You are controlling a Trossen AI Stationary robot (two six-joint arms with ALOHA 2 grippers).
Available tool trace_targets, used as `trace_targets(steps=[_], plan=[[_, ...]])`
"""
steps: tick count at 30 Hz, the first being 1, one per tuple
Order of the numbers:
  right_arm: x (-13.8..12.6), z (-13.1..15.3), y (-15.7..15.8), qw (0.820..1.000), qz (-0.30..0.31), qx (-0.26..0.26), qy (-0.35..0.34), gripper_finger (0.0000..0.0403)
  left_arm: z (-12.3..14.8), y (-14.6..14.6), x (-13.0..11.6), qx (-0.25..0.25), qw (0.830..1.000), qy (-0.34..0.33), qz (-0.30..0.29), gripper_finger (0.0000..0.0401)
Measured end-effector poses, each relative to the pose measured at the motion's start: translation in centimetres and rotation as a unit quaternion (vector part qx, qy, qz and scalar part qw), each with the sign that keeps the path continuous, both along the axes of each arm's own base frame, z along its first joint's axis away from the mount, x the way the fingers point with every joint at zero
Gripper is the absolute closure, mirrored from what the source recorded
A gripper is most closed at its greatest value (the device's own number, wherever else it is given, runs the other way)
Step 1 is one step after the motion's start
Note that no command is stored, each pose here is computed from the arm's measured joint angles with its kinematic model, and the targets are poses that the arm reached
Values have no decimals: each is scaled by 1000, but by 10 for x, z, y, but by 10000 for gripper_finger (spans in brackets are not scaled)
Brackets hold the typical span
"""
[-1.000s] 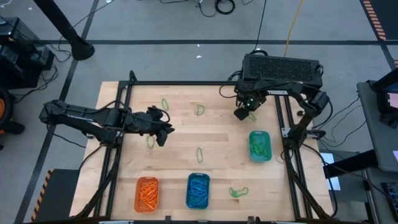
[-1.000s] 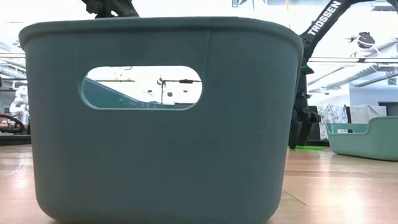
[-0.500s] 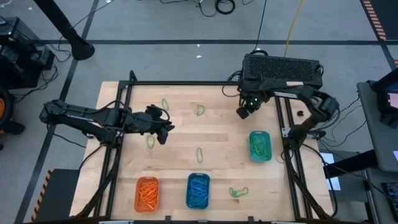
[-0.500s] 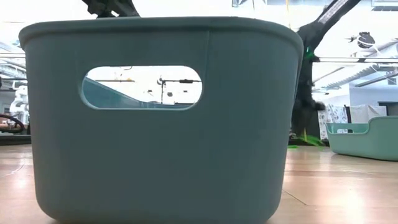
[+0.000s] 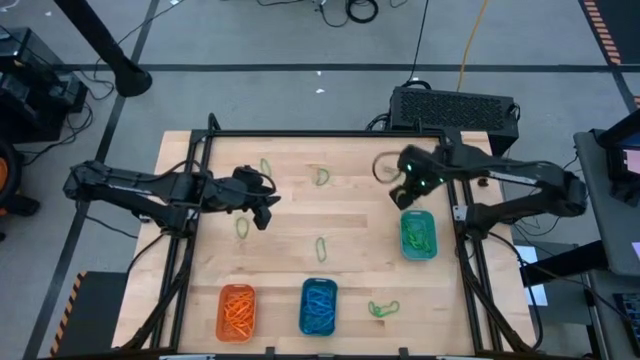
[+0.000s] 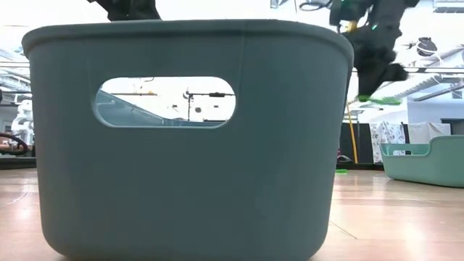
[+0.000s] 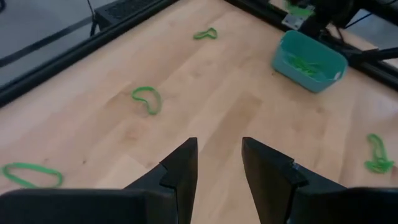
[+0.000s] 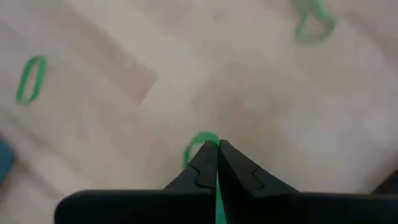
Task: Sort rubber bands into baskets
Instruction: Put the green rubber band into the green bin
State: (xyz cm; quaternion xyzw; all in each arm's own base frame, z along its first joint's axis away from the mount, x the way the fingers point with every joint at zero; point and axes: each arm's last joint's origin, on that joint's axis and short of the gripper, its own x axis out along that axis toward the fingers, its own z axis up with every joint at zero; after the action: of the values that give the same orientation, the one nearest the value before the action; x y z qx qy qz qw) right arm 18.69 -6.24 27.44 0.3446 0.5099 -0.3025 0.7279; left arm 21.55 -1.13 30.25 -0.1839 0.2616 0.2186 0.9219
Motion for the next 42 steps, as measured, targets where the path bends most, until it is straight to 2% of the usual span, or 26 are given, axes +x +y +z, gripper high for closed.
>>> trace_targets(steps=[7, 10, 14, 18, 24, 31, 36, 42], plan=[[-4, 6, 50, 999, -14, 42, -3, 403, -10, 8, 10, 13, 999, 31, 12, 269], [-2, 1, 66, 999, -13, 50, 15, 403, -18, 10, 17, 10, 999, 49, 10, 269], [-7, -14, 79, 997, -35, 38, 62, 403, -25, 8, 25, -3, 998, 64, -22, 269], [-13, -33, 85, 993, -54, 36, 95, 403, -30, 5, 30, -27, 996, 70, -51, 269], [-18, -55, 90, 991, -69, 40, 105, 396, -36, 2, 35, -59, 991, 83, -88, 269], [-19, -58, 91, 991, -73, 38, 107, 372, -57, -3, 41, -109, 976, 148, -114, 269], [-21, -58, 91, 990, -65, 31, 120, 346, -63, -12, 48, -107, 975, 147, -132, 269], [-22, -58, 90, 990, -60, 20, 122, 312, -58, -17, 56, -89, 978, 104, -156, 269]])
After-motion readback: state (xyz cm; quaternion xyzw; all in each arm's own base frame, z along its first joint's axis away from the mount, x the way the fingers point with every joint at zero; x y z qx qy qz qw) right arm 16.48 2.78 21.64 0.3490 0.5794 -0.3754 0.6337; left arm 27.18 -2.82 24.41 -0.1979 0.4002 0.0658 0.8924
